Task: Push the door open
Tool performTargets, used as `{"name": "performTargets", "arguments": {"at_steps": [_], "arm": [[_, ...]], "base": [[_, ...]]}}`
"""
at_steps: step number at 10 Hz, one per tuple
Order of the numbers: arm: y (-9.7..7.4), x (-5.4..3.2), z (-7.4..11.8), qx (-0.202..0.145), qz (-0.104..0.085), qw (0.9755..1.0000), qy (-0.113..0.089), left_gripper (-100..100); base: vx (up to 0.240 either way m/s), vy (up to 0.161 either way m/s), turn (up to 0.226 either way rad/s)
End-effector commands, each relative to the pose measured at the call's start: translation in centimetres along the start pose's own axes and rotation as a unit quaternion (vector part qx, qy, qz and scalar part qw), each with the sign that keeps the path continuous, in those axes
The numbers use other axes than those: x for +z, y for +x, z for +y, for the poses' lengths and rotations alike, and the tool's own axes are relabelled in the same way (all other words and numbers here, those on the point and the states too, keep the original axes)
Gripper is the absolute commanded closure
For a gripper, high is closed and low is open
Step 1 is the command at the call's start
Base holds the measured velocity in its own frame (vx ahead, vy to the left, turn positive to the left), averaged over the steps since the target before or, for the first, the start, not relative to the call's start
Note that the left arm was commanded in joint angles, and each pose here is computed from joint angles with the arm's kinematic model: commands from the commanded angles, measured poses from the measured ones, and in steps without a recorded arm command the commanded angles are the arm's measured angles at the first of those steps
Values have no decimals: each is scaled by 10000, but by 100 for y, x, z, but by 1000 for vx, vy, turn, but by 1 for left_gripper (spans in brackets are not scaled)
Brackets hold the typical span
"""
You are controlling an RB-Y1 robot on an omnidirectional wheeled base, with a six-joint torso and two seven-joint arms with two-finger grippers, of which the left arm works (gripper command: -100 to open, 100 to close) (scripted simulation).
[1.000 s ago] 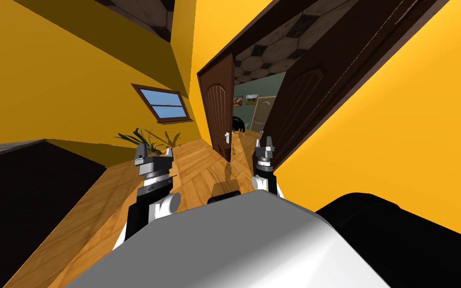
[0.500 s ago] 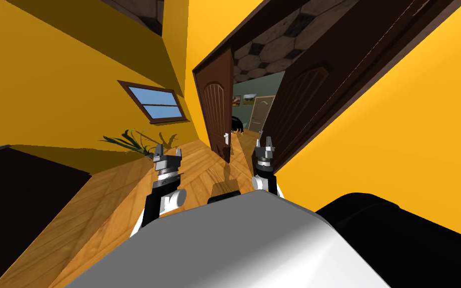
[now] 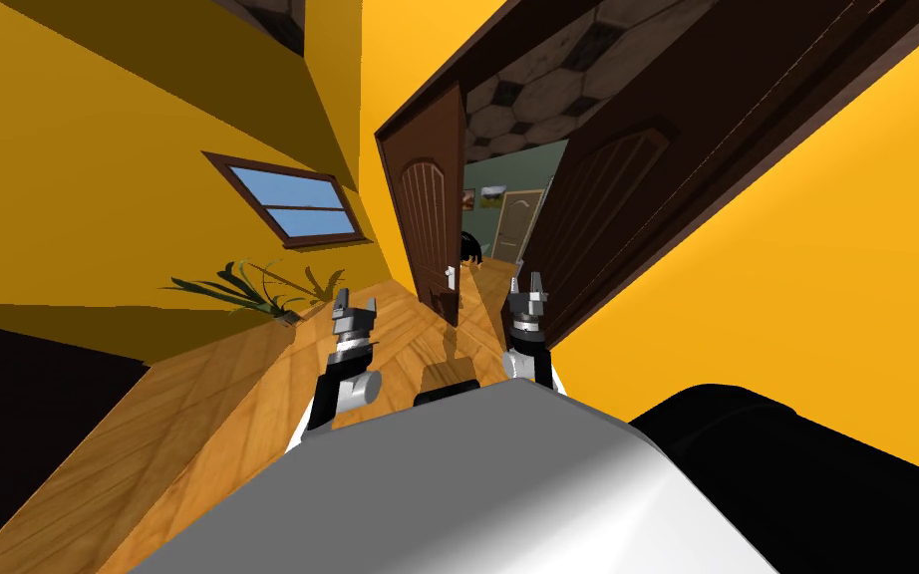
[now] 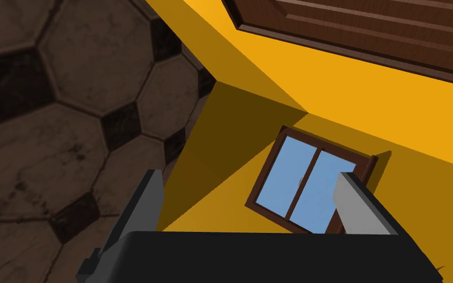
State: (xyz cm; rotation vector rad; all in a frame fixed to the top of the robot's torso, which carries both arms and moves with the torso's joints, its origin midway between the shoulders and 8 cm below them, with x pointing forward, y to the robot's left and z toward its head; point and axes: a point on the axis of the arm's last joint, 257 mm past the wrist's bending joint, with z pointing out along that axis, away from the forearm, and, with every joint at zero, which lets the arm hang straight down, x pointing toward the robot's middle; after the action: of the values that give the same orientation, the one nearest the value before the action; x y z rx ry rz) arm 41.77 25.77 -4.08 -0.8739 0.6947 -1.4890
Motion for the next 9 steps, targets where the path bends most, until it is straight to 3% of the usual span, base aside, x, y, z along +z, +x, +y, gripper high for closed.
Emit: {"name": "performTargets", "arguments": {"at_steps": [1,9], "arm": [[40,30,127,-36,61,9999,-93,-100],[379,82,798,-194,393,9971,-614,-100]], "base": [[90,53,-66],[90,60,-87]]}}
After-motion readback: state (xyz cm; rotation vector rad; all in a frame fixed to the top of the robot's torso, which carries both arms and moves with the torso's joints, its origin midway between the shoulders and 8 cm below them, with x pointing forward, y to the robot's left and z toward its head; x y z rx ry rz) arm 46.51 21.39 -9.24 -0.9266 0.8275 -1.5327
